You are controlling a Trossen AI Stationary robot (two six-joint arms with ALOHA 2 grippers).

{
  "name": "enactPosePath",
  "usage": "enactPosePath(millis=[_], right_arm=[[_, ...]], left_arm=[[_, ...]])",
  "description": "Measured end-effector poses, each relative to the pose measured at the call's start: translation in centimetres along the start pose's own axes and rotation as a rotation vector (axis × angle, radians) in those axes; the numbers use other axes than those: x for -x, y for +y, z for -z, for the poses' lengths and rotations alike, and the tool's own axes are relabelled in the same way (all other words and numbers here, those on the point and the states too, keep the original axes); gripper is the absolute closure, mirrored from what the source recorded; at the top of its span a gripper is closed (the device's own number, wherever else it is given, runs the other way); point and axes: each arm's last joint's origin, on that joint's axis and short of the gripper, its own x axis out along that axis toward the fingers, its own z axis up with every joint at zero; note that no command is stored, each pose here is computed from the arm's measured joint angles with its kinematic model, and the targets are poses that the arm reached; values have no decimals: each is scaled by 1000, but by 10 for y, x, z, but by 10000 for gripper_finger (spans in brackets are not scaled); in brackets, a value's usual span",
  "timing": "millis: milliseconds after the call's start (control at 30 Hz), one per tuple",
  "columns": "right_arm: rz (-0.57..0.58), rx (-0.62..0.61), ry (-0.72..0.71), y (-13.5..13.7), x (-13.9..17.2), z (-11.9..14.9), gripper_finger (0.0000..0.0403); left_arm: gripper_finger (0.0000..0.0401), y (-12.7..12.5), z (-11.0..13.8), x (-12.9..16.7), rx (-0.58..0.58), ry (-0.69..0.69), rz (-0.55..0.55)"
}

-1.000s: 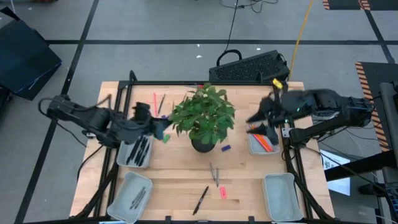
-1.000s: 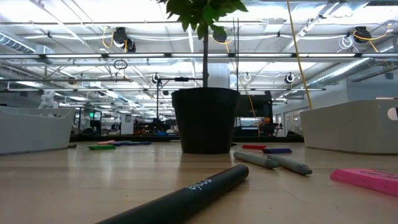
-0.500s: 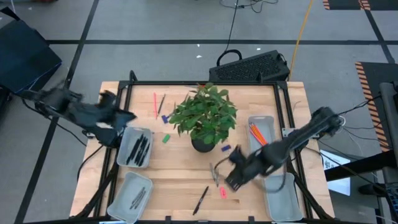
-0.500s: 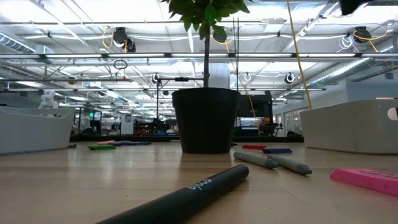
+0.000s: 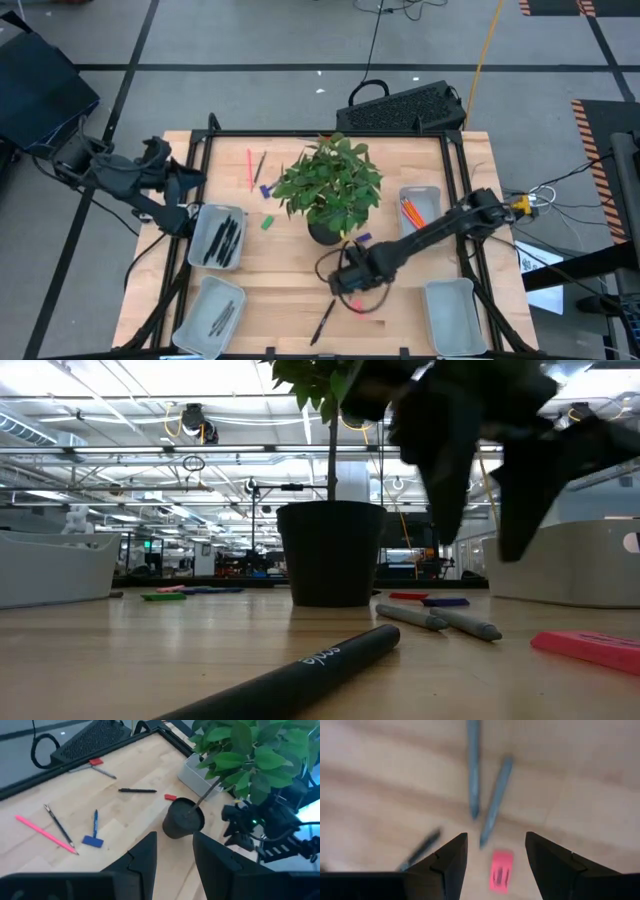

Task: Sort crayons/erasers/pens/pencils in bins
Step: Put the gray crayon into the bottom left gray bin

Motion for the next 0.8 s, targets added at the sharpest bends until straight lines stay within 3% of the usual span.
enactPosePath(millis=[333, 700, 800], right_arm=[[93, -60, -28, 3, -31, -34, 222], [96, -172, -39, 1, -33, -33, 294], [89, -201, -39, -3, -37, -30, 317]], left_arm=[[272, 2, -2, 1, -102, -52, -38], [272, 3, -6, -1, -83, -204, -150], [272, -2, -1, -9, -162, -192, -130]])
